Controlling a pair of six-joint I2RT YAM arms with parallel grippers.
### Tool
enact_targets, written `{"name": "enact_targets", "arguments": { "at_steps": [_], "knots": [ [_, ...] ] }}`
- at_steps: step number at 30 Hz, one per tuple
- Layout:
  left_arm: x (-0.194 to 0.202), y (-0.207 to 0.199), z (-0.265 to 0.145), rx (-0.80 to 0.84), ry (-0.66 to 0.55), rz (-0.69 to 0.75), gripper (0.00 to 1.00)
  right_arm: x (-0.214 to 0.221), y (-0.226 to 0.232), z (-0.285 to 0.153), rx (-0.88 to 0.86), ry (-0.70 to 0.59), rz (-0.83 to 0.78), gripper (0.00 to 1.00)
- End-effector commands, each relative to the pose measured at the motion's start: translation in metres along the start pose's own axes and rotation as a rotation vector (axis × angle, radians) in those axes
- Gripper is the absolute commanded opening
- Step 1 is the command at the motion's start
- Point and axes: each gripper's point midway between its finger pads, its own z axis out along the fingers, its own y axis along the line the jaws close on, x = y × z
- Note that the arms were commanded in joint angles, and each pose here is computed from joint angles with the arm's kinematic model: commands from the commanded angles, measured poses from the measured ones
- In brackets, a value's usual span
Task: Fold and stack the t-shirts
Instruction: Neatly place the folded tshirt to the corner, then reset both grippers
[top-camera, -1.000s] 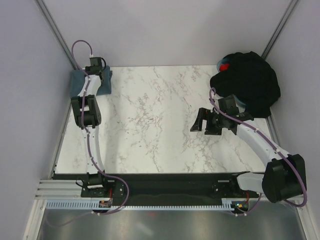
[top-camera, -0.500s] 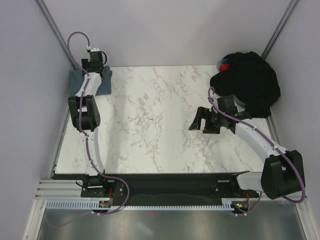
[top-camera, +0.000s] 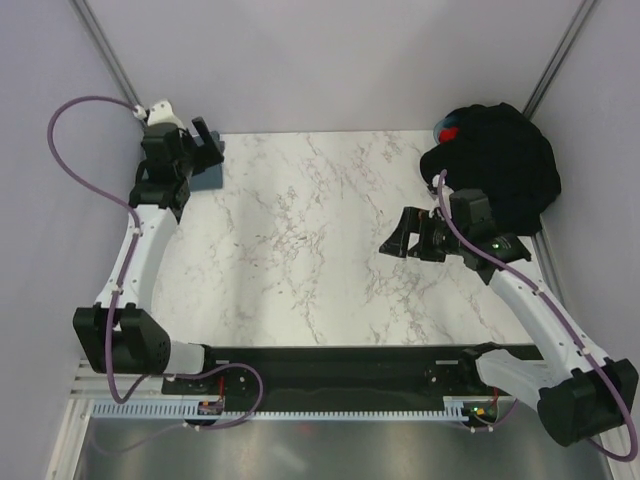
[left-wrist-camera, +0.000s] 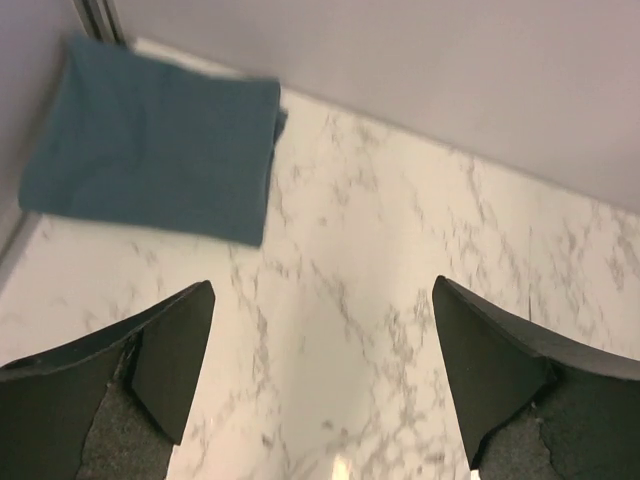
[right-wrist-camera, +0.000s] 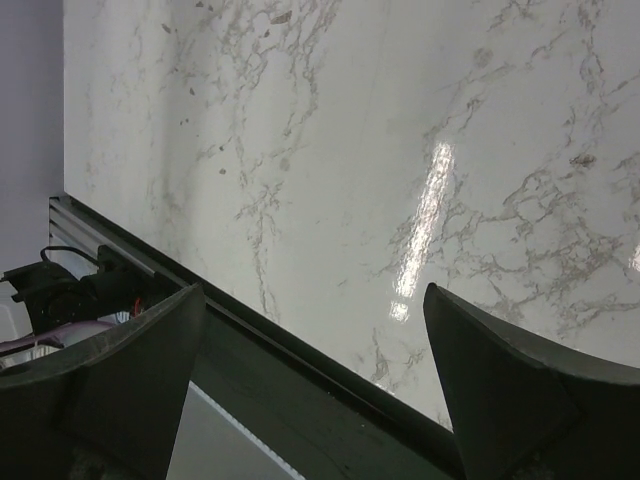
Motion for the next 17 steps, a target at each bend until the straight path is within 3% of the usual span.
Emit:
{"name": "enact_targets", "arguments": {
  "at_steps": [1,5,9,17],
  "knots": [
    [0.104,0.014,-0.026,0.031,0.258,-0.060,0.95,-0.009,0.021,-0.019,-0.033,-0.078,-0.008,0.98],
    [0.137,0.015,-0.086,0.133,0.296,-0.056,0.93,-0.004,0.023,-0.022,-0.027,-0.115,0.049,0.98],
    [0.149,0.014,-0.141,0.252,0.234,-0.030,0.98,0.002,0.030,-0.014,-0.019,-0.105,0.057,0.98],
    [0.168,0.016,-0.177,0.306,0.249,-0.027,1.00,-0.004,0.053,-0.003,-0.012,-0.151,0.004,0.98]
  ]
}}
